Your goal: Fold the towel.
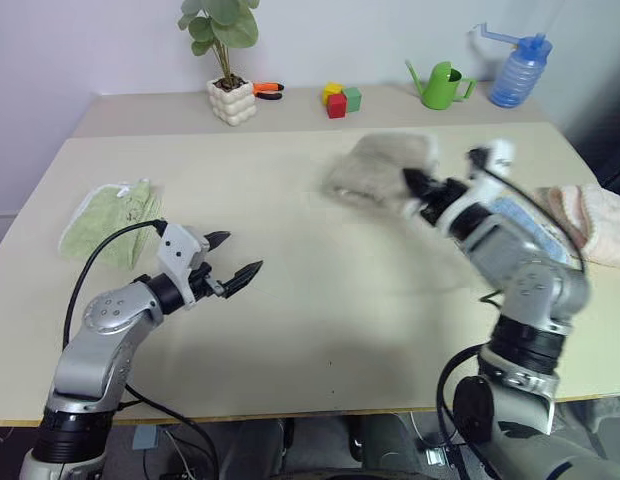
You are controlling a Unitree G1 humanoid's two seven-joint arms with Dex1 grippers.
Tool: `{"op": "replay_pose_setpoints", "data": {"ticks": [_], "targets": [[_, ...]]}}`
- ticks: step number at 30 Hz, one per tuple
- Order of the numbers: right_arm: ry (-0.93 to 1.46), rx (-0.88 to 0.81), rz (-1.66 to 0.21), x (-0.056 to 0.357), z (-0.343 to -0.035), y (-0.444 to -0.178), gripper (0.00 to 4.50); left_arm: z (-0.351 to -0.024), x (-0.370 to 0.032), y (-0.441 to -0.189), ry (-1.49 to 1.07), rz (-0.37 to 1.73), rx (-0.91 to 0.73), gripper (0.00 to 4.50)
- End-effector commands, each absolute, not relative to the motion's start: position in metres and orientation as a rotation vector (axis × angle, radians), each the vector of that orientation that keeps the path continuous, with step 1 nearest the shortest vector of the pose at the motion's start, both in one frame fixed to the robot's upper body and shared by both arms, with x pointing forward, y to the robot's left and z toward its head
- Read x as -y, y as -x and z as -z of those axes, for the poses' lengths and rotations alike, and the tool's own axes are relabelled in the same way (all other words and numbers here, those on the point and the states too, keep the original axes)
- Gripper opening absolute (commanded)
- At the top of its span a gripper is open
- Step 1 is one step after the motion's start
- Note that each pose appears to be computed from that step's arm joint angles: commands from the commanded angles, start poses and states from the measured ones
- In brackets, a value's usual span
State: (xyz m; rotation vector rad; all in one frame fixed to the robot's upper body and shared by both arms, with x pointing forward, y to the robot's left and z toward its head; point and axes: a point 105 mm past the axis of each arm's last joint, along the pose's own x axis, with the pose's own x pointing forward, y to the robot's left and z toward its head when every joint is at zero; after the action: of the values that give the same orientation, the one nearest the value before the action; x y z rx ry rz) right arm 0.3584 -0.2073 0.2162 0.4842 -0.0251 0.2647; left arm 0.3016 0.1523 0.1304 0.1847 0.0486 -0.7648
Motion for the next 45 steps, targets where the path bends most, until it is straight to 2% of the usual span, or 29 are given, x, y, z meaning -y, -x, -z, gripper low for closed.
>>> {"op": "replay_pose_setpoints", "data": {"ticks": [1,6,9,15,18,23,27,30,33,36,38,40,45], "targets": [[-0.577,0.142,-0.037,0.264,-0.232,-0.332,0.04,-0.133,-0.135,-0.308,-0.187,0.845,-0.014,4.35],[-0.624,0.072,0.205,0.304,-0.195,-0.289,0.04,-0.128,-0.124,-0.318,-0.179,0.900,-0.012,4.35],[-0.673,0.006,0.265,0.309,-0.174,-0.272,0.04,-0.126,-0.120,-0.320,-0.180,0.931,-0.012,4.35],[-0.679,-0.056,0.328,0.312,-0.160,-0.261,0.04,-0.123,-0.114,-0.323,-0.184,0.952,-0.012,4.35],[-0.655,-0.008,0.351,0.318,-0.169,-0.261,1.04,-0.121,-0.114,-0.322,-0.184,0.952,-0.014,4.35],[-0.508,0.057,0.375,0.328,-0.191,-0.260,3.44,-0.118,-0.118,-0.319,-0.180,0.930,-0.023,4.35],[-0.377,0.112,0.445,0.355,-0.207,-0.259,3.44,-0.118,-0.125,-0.322,-0.187,0.888,-0.015,4.35],[-0.227,0.169,0.436,0.362,-0.231,-0.265,3.44,-0.122,-0.138,-0.332,-0.206,0.798,0.007,4.35],[-0.091,0.219,0.338,0.351,-0.252,-0.279,3.44,-0.126,-0.153,-0.344,-0.231,0.690,0.030,4.35],[0.052,0.209,0.113,0.311,-0.259,-0.301,3.44,-0.129,-0.167,-0.352,-0.273,0.600,0.048,4.35],[0.183,0.155,-0.160,0.261,-0.245,-0.312,3.44,-0.134,-0.179,-0.350,-0.281,0.552,0.065,4.35],[0.236,0.119,-0.326,0.233,-0.231,-0.315,3.44,-0.137,-0.189,-0.345,-0.291,0.529,0.071,4.35],[0.297,0.065,-0.516,0.208,-0.208,-0.324,3.44,-0.136,-0.208,-0.327,-0.290,0.504,0.043,4.35]]}}
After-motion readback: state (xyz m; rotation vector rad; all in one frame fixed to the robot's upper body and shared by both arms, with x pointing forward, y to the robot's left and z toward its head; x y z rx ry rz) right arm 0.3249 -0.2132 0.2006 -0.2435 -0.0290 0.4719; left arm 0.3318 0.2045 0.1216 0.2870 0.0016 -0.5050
